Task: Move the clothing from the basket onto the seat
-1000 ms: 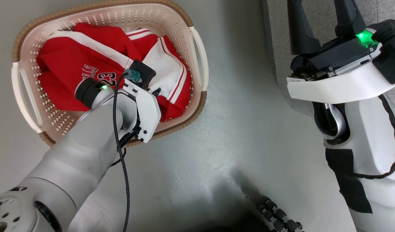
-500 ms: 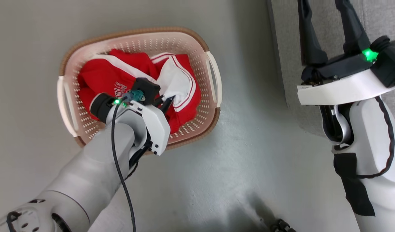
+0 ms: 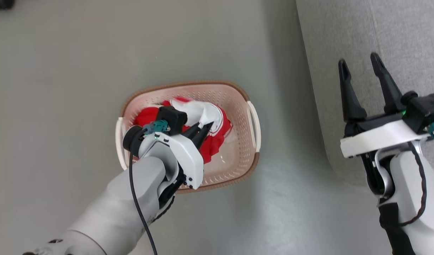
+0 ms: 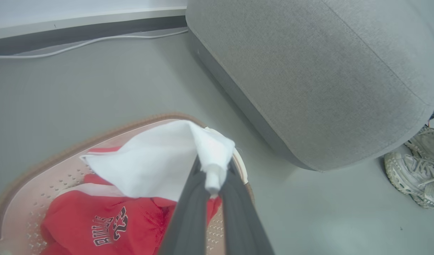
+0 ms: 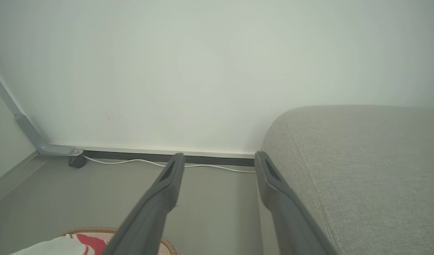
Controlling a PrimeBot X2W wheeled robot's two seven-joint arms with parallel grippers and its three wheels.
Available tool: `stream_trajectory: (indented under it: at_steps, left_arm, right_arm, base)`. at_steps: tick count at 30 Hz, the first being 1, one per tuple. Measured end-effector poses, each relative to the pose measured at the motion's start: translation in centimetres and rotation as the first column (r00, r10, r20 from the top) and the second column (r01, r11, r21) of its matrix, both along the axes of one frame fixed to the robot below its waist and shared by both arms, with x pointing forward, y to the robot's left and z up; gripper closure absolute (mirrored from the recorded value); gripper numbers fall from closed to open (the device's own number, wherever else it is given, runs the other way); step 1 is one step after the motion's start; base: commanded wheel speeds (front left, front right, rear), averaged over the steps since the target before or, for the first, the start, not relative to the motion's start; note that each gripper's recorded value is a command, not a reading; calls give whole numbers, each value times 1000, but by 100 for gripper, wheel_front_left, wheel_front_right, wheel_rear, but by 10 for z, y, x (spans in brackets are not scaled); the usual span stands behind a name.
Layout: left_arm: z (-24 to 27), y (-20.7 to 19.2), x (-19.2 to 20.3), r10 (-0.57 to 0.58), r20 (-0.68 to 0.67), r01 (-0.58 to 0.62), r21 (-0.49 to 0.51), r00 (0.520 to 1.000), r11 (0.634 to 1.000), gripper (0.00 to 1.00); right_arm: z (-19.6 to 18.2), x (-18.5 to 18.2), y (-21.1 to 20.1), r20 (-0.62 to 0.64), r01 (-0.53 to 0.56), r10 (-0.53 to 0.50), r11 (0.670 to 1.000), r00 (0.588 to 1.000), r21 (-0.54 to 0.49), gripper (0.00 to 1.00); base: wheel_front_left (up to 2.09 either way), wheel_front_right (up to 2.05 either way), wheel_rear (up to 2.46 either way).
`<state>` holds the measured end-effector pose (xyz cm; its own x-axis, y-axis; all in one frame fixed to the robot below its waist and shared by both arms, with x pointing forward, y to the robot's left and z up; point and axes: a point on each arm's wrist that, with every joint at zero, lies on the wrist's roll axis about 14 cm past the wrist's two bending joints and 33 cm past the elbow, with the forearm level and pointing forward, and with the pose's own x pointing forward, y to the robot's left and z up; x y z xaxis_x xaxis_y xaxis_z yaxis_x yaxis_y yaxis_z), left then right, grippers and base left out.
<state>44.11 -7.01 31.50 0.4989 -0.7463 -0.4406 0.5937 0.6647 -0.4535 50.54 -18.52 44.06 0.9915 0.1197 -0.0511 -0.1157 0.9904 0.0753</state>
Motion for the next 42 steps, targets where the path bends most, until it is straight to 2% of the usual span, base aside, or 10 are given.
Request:
stream_trajectory:
  at_steps: [9,19,29,35,37,42]
  left_arm:
    - [62,20,-15,83,126,-77,-54,989,996,100]
    - [138,32,-22,142,310,-109,-120,940,987,100]
    - [201,31,-15,173,450,-89,-200,876,976,100]
    - [245,30,-1,177,547,-57,-230,818,972,100]
    - [261,28,4,173,582,-40,-235,795,971,100]
    - [272,22,7,145,614,-9,-219,776,976,100]
  right_arm:
    - [17,-37,10,-1,-9,9,1000,1000,24,0]
    - [37,-80,18,24,-18,17,999,1000,42,0]
    - [49,-94,17,52,-13,10,999,999,46,0]
    - [50,-94,19,56,-17,15,999,998,50,0]
    - [49,-94,19,53,-15,12,998,999,54,0]
    - [46,-94,20,45,-14,12,998,999,59,0]
  base:
    - [0,0,0]
    - [0,0,0]
    - [0,0,0]
    - [0,0,0]
    - [0,0,0]
    - [0,0,0]
